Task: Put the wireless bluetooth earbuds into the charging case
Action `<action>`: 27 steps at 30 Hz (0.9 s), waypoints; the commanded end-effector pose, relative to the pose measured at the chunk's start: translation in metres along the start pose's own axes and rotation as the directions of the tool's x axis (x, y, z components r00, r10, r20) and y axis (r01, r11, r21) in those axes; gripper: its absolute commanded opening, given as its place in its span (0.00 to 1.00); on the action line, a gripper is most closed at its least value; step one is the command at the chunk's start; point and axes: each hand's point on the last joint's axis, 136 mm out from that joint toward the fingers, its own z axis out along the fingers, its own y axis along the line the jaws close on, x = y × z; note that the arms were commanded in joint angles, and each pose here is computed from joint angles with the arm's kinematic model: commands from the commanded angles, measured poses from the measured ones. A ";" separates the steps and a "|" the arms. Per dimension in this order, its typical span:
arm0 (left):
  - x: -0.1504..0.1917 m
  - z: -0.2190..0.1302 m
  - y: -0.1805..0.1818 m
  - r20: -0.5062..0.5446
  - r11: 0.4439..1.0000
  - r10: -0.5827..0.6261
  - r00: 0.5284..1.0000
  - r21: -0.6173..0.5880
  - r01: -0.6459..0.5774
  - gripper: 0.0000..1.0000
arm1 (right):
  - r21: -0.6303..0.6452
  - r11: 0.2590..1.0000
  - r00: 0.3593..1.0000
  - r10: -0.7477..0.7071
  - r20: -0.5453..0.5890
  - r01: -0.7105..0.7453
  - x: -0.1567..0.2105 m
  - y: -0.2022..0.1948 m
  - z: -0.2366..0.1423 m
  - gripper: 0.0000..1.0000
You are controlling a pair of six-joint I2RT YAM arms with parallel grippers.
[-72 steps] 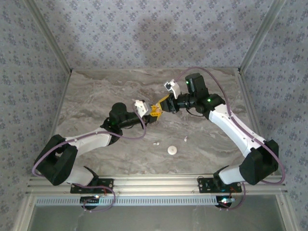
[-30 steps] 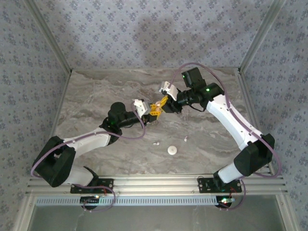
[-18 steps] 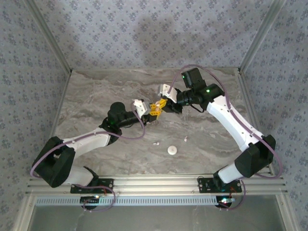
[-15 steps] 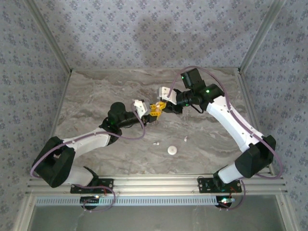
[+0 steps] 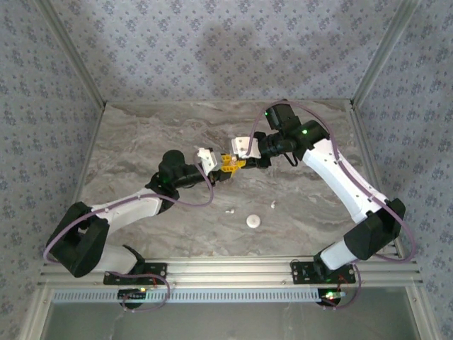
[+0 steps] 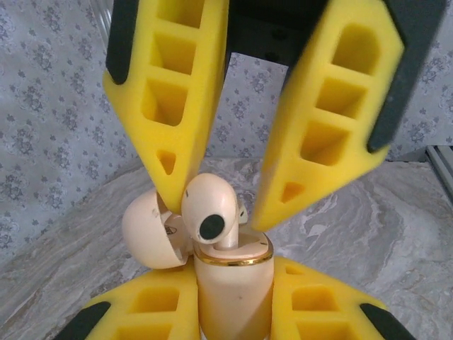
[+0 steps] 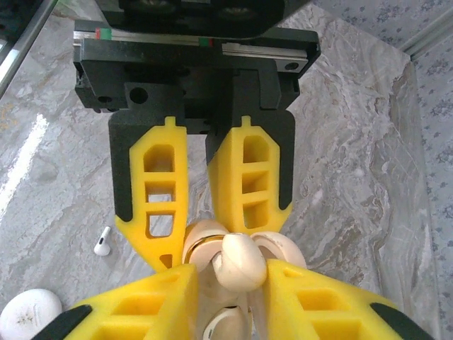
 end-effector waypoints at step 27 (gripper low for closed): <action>-0.020 -0.006 0.038 -0.024 0.963 0.162 0.986 -0.212 -0.164 0.11 | 0.186 0.394 0.436 0.807 0.398 -0.900 -0.008 -0.030 -0.036 0.44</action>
